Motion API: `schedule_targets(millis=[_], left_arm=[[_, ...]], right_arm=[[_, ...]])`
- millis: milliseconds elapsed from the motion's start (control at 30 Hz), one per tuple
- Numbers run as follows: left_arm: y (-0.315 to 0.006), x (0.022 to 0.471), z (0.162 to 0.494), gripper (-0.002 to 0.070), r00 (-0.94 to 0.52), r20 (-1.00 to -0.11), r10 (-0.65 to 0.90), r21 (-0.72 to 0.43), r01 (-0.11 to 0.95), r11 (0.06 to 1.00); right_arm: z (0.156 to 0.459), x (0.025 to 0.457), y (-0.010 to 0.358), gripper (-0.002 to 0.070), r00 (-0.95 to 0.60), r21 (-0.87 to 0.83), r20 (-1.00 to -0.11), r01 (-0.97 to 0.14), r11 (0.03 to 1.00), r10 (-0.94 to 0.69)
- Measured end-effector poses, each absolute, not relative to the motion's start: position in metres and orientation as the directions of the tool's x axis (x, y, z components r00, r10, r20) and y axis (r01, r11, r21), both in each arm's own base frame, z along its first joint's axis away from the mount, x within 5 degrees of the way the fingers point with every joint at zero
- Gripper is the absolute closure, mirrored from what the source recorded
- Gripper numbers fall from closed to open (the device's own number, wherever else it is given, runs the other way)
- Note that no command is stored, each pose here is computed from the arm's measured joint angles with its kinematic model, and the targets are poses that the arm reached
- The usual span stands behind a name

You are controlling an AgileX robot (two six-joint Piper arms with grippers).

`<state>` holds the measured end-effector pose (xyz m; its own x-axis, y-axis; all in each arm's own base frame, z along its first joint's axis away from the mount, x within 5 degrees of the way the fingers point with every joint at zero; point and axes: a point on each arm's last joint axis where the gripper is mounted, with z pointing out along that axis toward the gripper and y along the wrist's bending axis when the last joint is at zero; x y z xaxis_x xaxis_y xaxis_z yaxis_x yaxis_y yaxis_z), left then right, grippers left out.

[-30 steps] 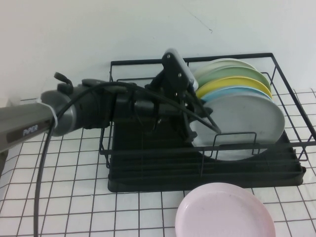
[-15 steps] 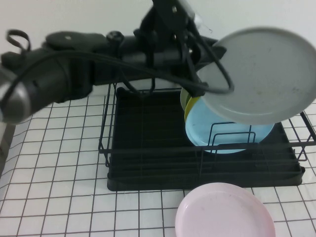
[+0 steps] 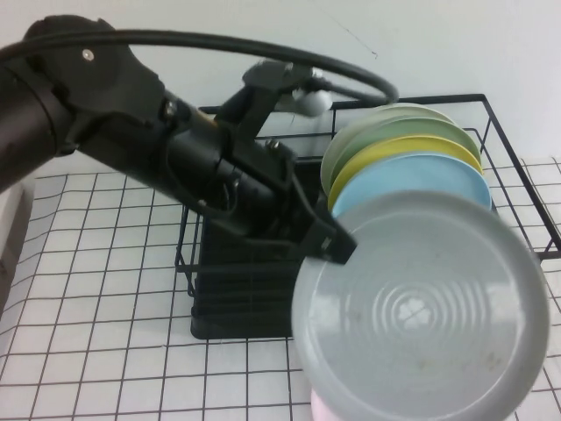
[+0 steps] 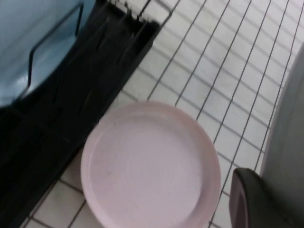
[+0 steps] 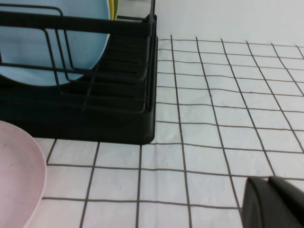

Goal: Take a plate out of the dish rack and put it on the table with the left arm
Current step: Place the plate from the table

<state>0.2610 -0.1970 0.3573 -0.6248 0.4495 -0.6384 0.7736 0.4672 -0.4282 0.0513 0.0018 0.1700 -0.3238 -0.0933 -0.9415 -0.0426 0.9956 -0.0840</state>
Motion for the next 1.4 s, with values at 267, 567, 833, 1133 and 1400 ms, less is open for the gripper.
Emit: schedule_targets(millis=[267, 567, 833, 1133, 1400], left_arm=[[-0.194, 0.260, 0.319, 0.0621, -0.743, -0.482, 0.465, -0.501, 0.669, 0.549], [-0.221, 0.270, 0.258, 0.0621, -0.822, -0.357, 0.443, -0.584, 0.567, 0.581], [-0.242, 0.278, 0.219, 0.0621, -0.847, -0.305, 0.436, -0.585, 0.528, 0.616], [-0.238, 0.291, 0.211, 0.0621, -0.881, -0.312, 0.357, -0.566, 0.474, 0.674], [-0.237, 0.294, 0.195, 0.0621, -0.896, -0.259, 0.361, -0.550, 0.444, 0.707]], right_arm=[[0.170, 0.051, 0.002, 0.0678, -0.324, -0.084, -0.942, -0.043, 0.996, -0.093], [0.170, 0.051, 0.002, 0.0678, -0.324, -0.084, -0.942, -0.043, 0.996, -0.093], [0.170, 0.051, 0.002, 0.0678, -0.324, -0.084, -0.942, -0.043, 0.996, -0.093], [0.170, 0.051, 0.002, 0.0678, -0.324, -0.084, -0.942, -0.043, 0.996, -0.093], [0.170, 0.051, 0.002, 0.0678, -0.324, -0.084, -0.942, -0.043, 0.996, -0.093]])
